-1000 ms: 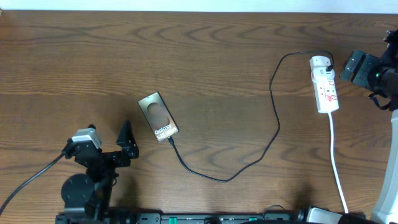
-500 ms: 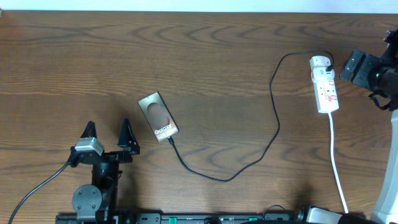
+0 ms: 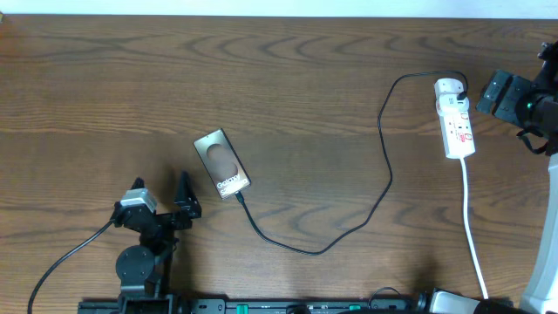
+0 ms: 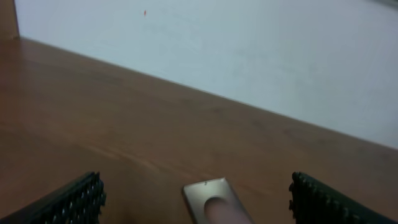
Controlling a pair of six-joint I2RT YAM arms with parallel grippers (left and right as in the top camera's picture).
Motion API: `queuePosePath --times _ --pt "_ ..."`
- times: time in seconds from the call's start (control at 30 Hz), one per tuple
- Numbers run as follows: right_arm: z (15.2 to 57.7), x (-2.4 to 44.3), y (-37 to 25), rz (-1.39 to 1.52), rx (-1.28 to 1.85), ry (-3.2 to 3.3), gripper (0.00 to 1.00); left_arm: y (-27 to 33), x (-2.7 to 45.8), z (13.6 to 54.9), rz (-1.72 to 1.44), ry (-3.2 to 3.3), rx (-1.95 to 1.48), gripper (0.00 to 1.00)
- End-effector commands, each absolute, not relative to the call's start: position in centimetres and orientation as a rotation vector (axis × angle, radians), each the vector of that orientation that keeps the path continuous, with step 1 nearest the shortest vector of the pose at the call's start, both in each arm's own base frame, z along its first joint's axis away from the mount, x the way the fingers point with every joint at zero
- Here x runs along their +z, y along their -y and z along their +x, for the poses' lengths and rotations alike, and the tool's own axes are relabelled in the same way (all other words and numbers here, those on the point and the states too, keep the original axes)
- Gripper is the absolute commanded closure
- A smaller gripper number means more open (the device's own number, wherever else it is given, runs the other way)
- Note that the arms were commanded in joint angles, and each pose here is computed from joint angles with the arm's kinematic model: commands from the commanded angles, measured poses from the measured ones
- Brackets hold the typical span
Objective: Plug charger to phone and switch on socket
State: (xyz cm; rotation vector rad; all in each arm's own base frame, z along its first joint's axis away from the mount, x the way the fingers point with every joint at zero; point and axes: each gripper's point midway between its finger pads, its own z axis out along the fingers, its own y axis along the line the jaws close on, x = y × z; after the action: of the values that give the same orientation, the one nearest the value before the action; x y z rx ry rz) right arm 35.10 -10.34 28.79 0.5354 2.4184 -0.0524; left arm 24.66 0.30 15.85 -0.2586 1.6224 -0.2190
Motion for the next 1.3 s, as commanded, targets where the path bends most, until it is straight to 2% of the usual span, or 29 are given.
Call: queuePosePath --times 0.0,0.07,1.27 --pt "35.1 28.9 10.3 0.532 -0.060 -2.416 0.01 -0.6 14.8 24.5 -0.267 -1.660 -0.191 0.05" --pt "35.1 28.9 10.3 0.533 -0.060 -2.417 0.01 -0.7 13.6 24.4 -0.271 -1.710 -0.179 0.06" --pt "35.1 28.9 10.4 0.537 -0.071 -2.415 0.01 -0.7 13.6 24.4 -0.264 -1.709 -0.172 0.06"
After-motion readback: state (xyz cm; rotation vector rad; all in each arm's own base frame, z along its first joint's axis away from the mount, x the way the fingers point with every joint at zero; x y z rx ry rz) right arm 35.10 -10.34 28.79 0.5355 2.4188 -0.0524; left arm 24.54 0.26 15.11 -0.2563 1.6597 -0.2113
